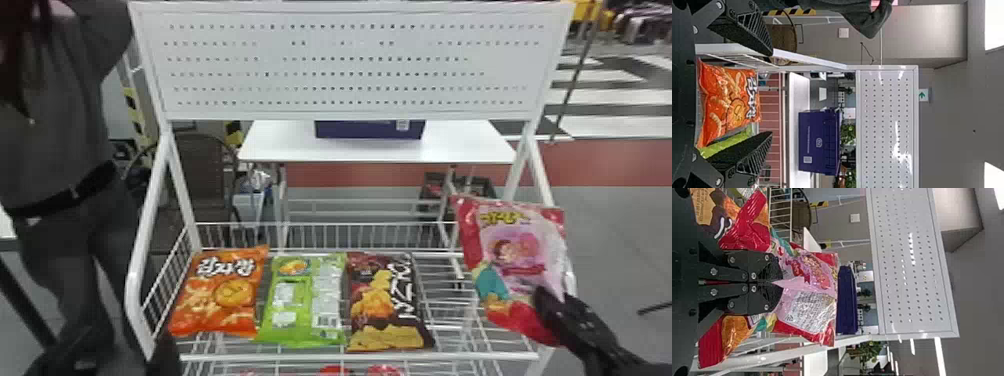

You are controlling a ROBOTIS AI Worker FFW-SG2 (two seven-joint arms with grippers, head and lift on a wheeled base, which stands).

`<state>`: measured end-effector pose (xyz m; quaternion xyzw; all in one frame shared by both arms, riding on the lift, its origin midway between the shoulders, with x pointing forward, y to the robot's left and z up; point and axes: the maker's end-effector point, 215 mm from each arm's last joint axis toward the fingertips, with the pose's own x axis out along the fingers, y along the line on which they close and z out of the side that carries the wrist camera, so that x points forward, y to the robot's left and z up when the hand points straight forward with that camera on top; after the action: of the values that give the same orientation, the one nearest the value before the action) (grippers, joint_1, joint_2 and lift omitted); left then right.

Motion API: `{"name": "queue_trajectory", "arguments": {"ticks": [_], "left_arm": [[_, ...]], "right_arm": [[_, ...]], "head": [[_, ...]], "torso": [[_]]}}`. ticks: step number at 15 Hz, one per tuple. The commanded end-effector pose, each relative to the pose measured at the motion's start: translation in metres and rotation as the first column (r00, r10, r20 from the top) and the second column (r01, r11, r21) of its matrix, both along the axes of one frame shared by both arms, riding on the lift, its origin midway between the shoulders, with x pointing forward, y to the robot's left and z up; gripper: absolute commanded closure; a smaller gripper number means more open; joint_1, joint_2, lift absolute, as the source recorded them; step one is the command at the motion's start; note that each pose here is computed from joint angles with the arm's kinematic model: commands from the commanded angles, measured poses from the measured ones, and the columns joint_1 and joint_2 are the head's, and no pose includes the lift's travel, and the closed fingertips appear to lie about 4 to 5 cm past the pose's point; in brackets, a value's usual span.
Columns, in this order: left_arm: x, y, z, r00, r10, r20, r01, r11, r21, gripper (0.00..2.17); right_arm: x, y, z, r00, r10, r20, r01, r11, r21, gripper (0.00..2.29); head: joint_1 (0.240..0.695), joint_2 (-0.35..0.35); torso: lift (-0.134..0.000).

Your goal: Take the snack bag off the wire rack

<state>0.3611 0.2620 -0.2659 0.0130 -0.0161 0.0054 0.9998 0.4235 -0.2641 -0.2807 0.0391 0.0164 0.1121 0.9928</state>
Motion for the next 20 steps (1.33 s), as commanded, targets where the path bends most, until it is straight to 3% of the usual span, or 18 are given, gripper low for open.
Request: {"name": "queue_trajectory", "arguments": {"ticks": [1,7,20], "left_arm": [[0.001,0.0,-0.001,1.0,-0.001,-0.001,0.001,1.0,0.0,0.19],[0.004,0.002,-0.002,1.0,0.001,0.0,-0.001,1.0,0.0,0.19],[0.004,0.004,-0.002,1.0,0.005,0.002,-0.005,1.0,-0.002,0.19]], "right_arm": [[-0.019,-0.023,0.006,0.999,-0.037,0.018,0.037,0.999,0.015,2.25],[-0.035,-0.047,0.004,0.997,-0.072,0.006,0.072,0.997,-0.01,2.25],[-0.039,-0.04,0.01,0.998,-0.062,0.012,0.062,0.998,-0.009,2.25]], "head": [[0.499,0.0],[0.499,0.0],[0.499,0.0]], "torso": [[0.0],[0.0],[0.0]]}}
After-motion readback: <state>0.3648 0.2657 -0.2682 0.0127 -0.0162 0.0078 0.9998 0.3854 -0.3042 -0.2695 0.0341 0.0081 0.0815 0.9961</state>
